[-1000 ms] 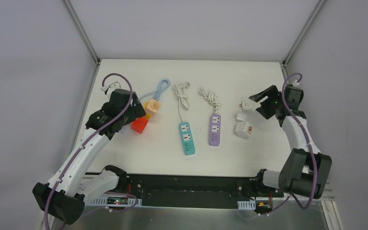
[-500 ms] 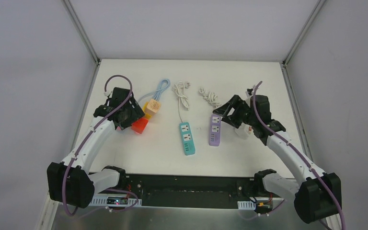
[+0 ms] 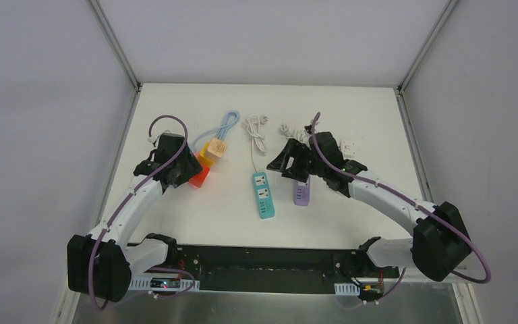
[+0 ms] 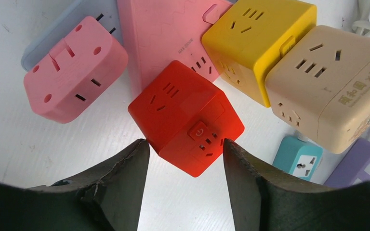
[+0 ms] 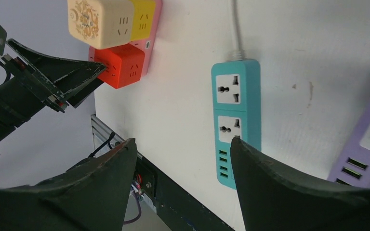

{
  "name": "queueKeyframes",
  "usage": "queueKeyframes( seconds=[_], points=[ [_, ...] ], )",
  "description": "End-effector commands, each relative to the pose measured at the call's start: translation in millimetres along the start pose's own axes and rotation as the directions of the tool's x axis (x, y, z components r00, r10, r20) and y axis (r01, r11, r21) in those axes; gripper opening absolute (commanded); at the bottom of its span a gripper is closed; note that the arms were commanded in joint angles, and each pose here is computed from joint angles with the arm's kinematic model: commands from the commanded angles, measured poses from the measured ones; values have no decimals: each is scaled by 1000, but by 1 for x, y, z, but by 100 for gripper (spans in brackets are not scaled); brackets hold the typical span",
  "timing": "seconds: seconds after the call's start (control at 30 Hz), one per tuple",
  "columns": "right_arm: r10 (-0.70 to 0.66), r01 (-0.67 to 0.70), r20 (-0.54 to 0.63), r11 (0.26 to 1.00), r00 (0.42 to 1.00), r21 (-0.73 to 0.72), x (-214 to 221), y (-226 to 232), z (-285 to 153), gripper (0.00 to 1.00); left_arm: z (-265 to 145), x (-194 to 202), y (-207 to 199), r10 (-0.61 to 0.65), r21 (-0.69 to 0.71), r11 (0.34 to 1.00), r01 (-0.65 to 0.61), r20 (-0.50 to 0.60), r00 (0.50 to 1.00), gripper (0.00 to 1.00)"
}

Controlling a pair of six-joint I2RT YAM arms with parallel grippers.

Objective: Pull the plug off the socket

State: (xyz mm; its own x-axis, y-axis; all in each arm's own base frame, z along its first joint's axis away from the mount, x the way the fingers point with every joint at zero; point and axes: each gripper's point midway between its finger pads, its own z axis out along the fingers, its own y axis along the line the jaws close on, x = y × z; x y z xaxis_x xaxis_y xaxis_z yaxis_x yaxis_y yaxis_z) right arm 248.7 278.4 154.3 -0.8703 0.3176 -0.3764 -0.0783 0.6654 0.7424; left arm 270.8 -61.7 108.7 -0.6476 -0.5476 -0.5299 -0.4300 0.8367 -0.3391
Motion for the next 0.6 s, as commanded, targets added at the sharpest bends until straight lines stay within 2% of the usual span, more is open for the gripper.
queueKeyframes(
  seconds=[0.0,0.17,0.27,0.37,0.43,0.57],
  points=[
    [-49,52,45,996,998,-70,-9,40,14,73,2,1,-16,-22,78,997,23,-13,1000,56],
    [-96,99,25,990,995,-105,1,69,33,73,-19,-18,-17,-10,81,997,5,60,998,57],
    [-105,110,58,990,993,-91,-3,87,49,81,-40,-38,-17,11,53,998,-17,112,994,62],
    [-110,115,95,992,989,-46,-9,104,71,87,-52,-46,-17,21,35,999,-26,122,992,64],
    [-120,123,147,992,982,-8,-18,116,86,87,-57,-46,-14,22,26,999,-26,125,992,65],
    [-137,121,160,987,978,104,-22,123,121,87,-66,-47,-4,23,-1,1000,-23,148,989,69]
  ],
)
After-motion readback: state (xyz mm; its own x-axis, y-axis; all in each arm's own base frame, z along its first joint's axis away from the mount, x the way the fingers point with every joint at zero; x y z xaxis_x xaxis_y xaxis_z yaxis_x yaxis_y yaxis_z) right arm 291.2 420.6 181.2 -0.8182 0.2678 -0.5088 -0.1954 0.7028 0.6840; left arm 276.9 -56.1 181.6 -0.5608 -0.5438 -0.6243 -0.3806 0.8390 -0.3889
